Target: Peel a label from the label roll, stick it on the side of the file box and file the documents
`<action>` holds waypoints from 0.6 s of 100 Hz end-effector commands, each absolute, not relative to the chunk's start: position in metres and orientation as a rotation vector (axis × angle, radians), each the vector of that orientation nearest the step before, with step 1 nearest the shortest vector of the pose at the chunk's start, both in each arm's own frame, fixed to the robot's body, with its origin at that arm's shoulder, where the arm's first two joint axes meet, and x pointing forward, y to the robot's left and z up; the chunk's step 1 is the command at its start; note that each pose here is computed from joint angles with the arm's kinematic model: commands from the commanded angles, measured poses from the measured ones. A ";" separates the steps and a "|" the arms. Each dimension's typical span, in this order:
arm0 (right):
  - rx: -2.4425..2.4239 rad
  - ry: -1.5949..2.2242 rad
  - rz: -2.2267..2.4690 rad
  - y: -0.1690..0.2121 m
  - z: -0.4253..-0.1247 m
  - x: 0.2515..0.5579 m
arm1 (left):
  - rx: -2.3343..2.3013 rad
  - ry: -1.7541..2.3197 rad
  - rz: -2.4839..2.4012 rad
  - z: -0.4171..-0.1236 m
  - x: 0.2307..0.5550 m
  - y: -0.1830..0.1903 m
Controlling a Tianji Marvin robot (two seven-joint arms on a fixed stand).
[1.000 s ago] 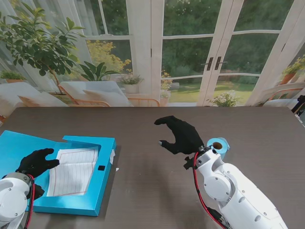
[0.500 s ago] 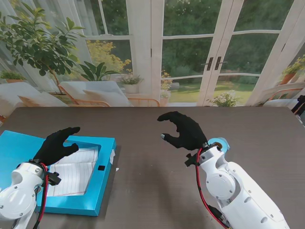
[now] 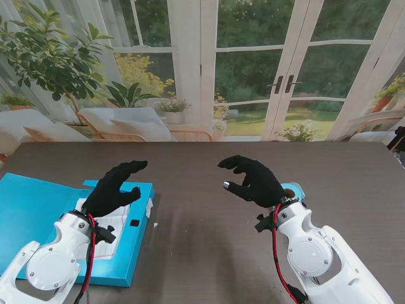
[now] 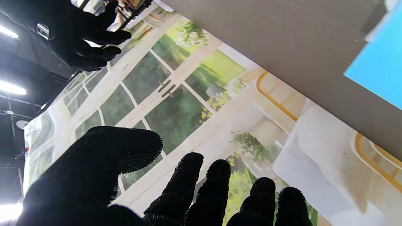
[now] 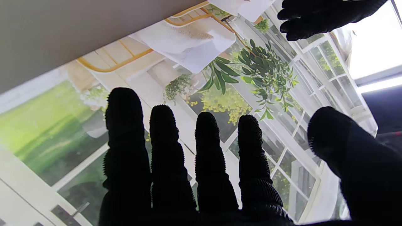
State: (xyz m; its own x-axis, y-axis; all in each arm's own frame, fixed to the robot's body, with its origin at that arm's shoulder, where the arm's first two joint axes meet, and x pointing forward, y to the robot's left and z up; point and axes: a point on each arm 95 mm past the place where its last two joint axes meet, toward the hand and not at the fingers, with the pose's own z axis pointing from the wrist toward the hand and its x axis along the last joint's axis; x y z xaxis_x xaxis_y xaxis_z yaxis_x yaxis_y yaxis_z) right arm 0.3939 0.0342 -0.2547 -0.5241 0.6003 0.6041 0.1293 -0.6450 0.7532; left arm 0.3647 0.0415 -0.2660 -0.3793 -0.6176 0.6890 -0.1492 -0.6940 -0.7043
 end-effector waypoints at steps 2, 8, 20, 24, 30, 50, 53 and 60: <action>1.395 1.144 2.224 0.032 -0.265 0.385 | -1.541 1.036 -2.195 -0.269 0.362 0.026; 1.427 1.140 2.221 0.030 -0.269 0.382 | -1.543 1.026 -2.222 -0.271 0.361 0.020; 1.473 1.133 2.206 0.024 -0.277 0.378 | -1.577 1.020 -2.259 -0.276 0.359 0.010; 1.486 1.122 2.202 0.022 -0.279 0.377 | -1.589 1.025 -2.265 -0.278 0.358 0.008; 1.512 1.109 2.197 0.020 -0.283 0.376 | -1.609 1.031 -2.276 -0.280 0.357 0.005; 1.588 1.084 2.191 0.018 -0.293 0.377 | -1.639 1.009 -2.292 -0.287 0.349 -0.002; 1.592 1.094 2.186 0.018 -0.293 0.378 | -1.640 1.003 -2.293 -0.288 0.349 -0.002; 1.593 1.095 2.184 0.018 -0.294 0.378 | -1.648 1.003 -2.288 -0.289 0.346 -0.003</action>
